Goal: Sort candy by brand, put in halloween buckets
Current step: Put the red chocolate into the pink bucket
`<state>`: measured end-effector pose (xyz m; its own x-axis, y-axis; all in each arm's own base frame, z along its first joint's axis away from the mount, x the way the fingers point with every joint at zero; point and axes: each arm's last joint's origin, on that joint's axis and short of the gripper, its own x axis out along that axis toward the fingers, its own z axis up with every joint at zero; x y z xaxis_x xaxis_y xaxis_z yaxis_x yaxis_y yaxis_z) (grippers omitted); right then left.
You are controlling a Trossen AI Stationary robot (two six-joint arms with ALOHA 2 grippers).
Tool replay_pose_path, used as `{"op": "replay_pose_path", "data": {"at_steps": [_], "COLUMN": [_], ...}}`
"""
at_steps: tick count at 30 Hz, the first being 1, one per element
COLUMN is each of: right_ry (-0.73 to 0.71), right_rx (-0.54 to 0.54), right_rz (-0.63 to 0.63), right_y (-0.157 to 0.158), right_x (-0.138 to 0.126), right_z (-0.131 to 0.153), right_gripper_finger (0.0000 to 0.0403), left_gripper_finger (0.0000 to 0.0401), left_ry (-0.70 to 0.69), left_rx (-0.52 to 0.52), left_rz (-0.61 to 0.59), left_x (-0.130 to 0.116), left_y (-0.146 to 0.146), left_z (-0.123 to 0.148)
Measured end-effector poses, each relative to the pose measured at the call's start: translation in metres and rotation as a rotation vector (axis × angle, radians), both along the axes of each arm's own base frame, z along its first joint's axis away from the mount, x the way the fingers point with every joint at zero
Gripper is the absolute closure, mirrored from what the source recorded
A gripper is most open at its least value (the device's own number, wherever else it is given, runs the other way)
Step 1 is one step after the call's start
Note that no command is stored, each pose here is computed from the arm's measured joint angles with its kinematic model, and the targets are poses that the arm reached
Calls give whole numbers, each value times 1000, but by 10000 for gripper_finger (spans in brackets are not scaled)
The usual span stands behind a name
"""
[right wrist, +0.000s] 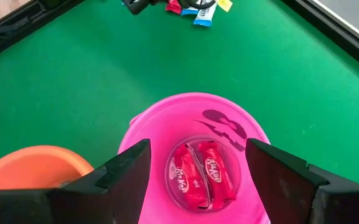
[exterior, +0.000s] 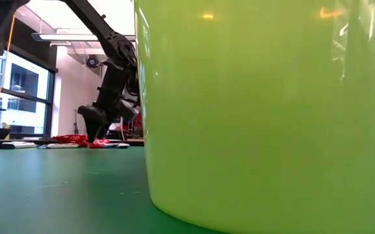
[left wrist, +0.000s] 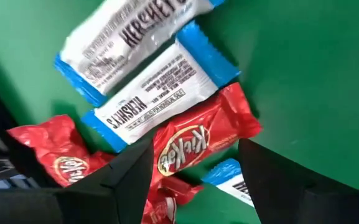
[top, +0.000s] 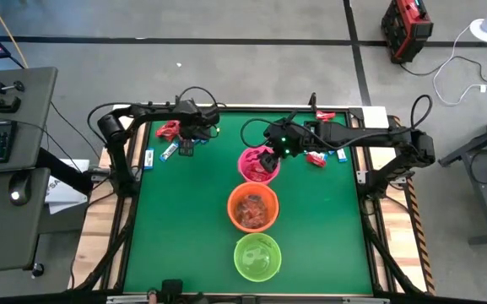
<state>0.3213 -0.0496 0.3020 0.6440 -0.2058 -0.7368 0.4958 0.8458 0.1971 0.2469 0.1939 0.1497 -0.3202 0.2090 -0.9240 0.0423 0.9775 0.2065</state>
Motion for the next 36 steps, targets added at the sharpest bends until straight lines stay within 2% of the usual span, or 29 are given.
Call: {"op": "replay_pose_path", "data": {"at_steps": [8,11,16,18,21,24,27,32,36], "right_ry": [-1,3,56,113,127,113,86,75,63], "right_rx": [18,19,5,-16,-55,-81,-114,-173,-170], "right_rz": [-21,-21,2,-1,-41,-75,-119,-202,-244], "right_y": [0,0,1,0,-3,-4,-3,-2,0], "right_x": [0,-1,-5,-13,-29,-47,-66,-93,-105], "right_z": [0,-1,-3,-2,11,25,41,54,55], "right_gripper_finger": [148,148,148,148,148,148,148,148,148], "left_gripper_finger": [187,235,372,385,377,389,395,395,395], "left_ry": [50,48,-23,-57,-130,-274,-527,-989,-1248], "left_rx": [-42,-54,-104,-128,-122,-119,-184,-298,-349], "left_rz": [21,33,153,212,265,300,324,262,163], "left_x": [-3,-3,-6,-9,-12,-13,-7,20,47], "left_y": [3,0,-7,-12,-21,-36,-53,-91,-124], "left_z": [-18,-17,-3,8,31,59,89,134,157]}}
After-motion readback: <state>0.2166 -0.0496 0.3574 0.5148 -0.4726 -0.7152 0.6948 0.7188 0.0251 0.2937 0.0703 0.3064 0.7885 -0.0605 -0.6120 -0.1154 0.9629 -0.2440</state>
